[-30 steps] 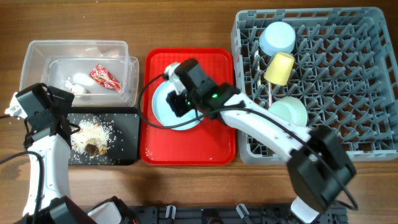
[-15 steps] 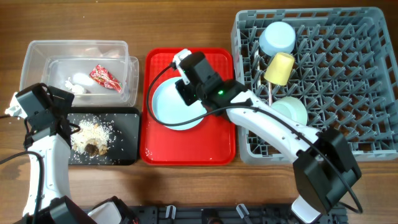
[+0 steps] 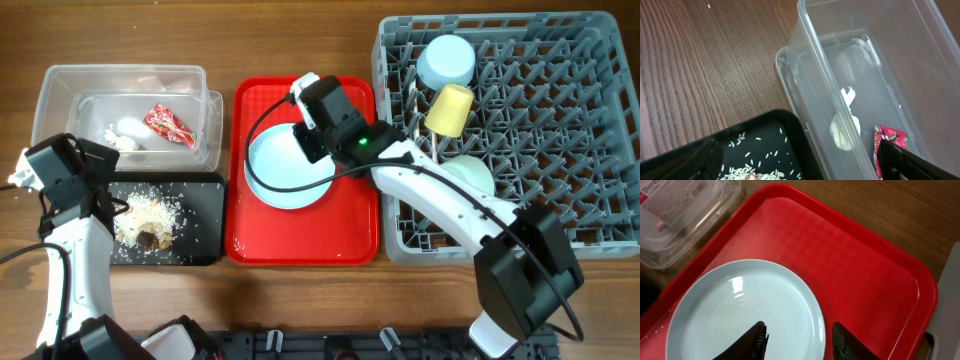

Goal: Sort waste into correct bins and load items into the dishwasher rack
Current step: 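Grasp the light-blue plate edge with the right gripper and tilt it up, then lift the plate and carry it over the grey rack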

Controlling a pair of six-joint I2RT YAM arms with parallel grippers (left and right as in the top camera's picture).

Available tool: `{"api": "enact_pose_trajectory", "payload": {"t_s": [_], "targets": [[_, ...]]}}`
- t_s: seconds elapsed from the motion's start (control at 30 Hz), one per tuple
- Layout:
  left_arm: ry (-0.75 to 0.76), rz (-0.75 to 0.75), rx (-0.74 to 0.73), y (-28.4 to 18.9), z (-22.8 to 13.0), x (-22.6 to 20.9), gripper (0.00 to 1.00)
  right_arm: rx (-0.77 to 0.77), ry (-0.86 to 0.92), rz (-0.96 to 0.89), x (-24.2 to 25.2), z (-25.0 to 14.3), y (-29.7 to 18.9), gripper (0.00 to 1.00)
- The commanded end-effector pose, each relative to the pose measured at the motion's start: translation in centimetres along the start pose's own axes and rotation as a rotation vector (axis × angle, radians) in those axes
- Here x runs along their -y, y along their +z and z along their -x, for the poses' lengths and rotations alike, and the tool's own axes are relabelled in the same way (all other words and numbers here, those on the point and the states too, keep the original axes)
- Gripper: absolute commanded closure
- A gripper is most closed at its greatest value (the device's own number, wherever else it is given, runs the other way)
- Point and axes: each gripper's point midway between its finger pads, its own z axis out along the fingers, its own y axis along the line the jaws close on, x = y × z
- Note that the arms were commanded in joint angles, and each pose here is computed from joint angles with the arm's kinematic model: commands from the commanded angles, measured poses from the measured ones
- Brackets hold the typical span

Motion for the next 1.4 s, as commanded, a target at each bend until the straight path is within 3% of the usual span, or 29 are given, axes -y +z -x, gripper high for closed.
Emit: {"api": "enact_pose_trajectory", "payload": {"t_s": [0.0, 0.6, 0.7, 0.77, 0.93, 1.1, 1.17, 1.27, 1.37], "targets": [[0.007, -0.008, 0.023, -0.4, 0.8, 0.2, 0.0, -0.024, 0.0, -0.029, 1.1, -0.7, 1.7, 0.55], [0.008, -0.008, 0.023, -0.4, 0.8, 0.2, 0.0, -0.22, -0.022, -0.072, 1.7, -8.4, 9.6, 0.52], [0.007, -0.008, 0.023, -0.4, 0.8, 0.2, 0.0, -0.234, -0.024, -0.073, 1.7, -8.7, 9.5, 0.69], [0.007, -0.008, 0.023, -0.4, 0.8, 0.2, 0.0, -0.246, -0.025, -0.073, 1.8, -9.0, 9.5, 0.95], [0.007, -0.008, 0.023, -0.4, 0.8, 0.2, 0.0, -0.249, -0.02, -0.07, 1.8, -8.5, 8.4, 0.96], [0.008, -0.008, 0.023, -0.4, 0.8, 0.2, 0.0, -0.069, -0.002, -0.086, 2.3, -1.9, 2.9, 0.96], [0.007, -0.008, 0.023, -0.4, 0.8, 0.2, 0.0, 0.061, -0.002, -0.156, 3.8, 2.1, -1.8, 0.96], [0.007, -0.008, 0.023, -0.4, 0.8, 0.2, 0.0, 0.231, -0.019, -0.343, 7.2, 6.5, -9.9, 0.96], [0.008, -0.008, 0.023, -0.4, 0.8, 0.2, 0.0, 0.309, -0.023, -0.567, 10.9, 7.9, -16.4, 0.96]]}}
